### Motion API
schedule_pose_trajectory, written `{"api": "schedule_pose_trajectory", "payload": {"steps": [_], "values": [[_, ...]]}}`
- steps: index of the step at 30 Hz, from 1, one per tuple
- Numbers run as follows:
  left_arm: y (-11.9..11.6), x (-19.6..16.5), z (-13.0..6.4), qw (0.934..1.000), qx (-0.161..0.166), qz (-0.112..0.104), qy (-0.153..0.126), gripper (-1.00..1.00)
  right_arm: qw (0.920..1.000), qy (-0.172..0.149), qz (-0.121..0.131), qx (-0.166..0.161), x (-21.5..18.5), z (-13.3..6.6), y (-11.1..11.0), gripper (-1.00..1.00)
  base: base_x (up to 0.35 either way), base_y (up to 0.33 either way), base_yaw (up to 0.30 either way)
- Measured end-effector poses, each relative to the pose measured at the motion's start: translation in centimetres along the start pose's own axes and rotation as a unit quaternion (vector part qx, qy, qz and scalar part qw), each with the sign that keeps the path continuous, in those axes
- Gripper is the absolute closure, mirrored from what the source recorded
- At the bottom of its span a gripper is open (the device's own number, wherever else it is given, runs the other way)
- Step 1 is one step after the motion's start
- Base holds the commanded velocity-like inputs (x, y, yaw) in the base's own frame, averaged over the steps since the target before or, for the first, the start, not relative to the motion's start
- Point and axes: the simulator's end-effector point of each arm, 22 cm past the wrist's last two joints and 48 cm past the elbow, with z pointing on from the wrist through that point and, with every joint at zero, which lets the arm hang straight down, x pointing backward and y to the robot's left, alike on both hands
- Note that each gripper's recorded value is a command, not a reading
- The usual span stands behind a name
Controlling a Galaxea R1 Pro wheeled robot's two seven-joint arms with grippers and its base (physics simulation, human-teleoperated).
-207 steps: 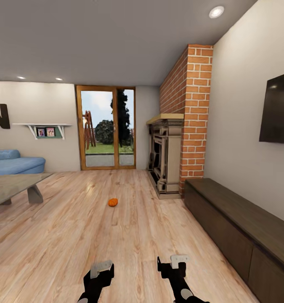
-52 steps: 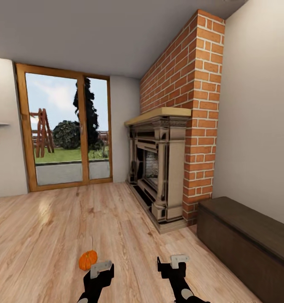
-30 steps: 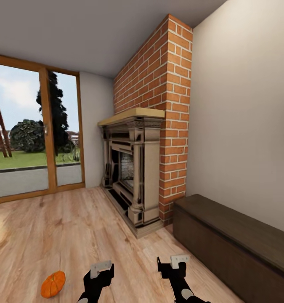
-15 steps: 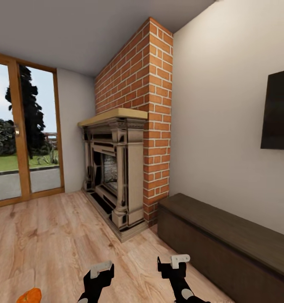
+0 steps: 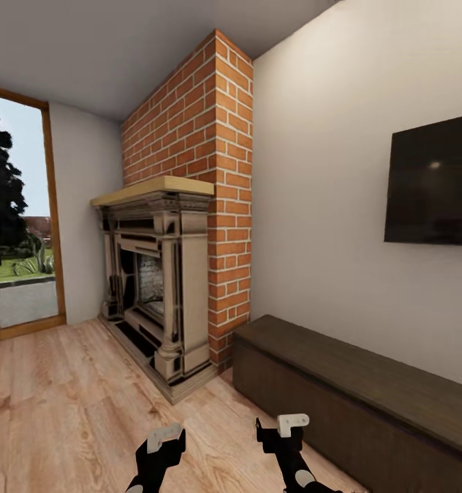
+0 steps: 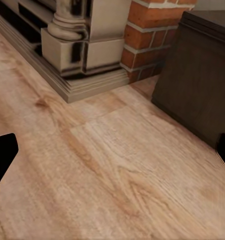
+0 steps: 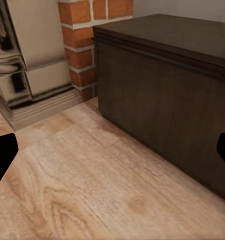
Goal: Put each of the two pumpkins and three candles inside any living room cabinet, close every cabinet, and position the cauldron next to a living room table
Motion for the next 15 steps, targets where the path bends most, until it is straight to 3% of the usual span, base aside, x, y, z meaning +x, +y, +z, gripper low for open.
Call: {"api": "schedule_pose_trajectory", "payload": {"steps": [8,15], "values": [[-0.04,-0.24,-0.05,1.0,0.0,0.0,-0.002,-1.0,1.0,-0.003,0.0,0.001,-0.27,-0.03,-0.08,-1.0,0.015,0.023,-0.273],[0.05,-0.5,-0.08,1.0,0.0,0.0,-0.005,-1.0,1.0,-0.005,-0.001,0.001,-0.51,-0.07,-0.11,-1.0,0.001,0.178,-0.273]]}}
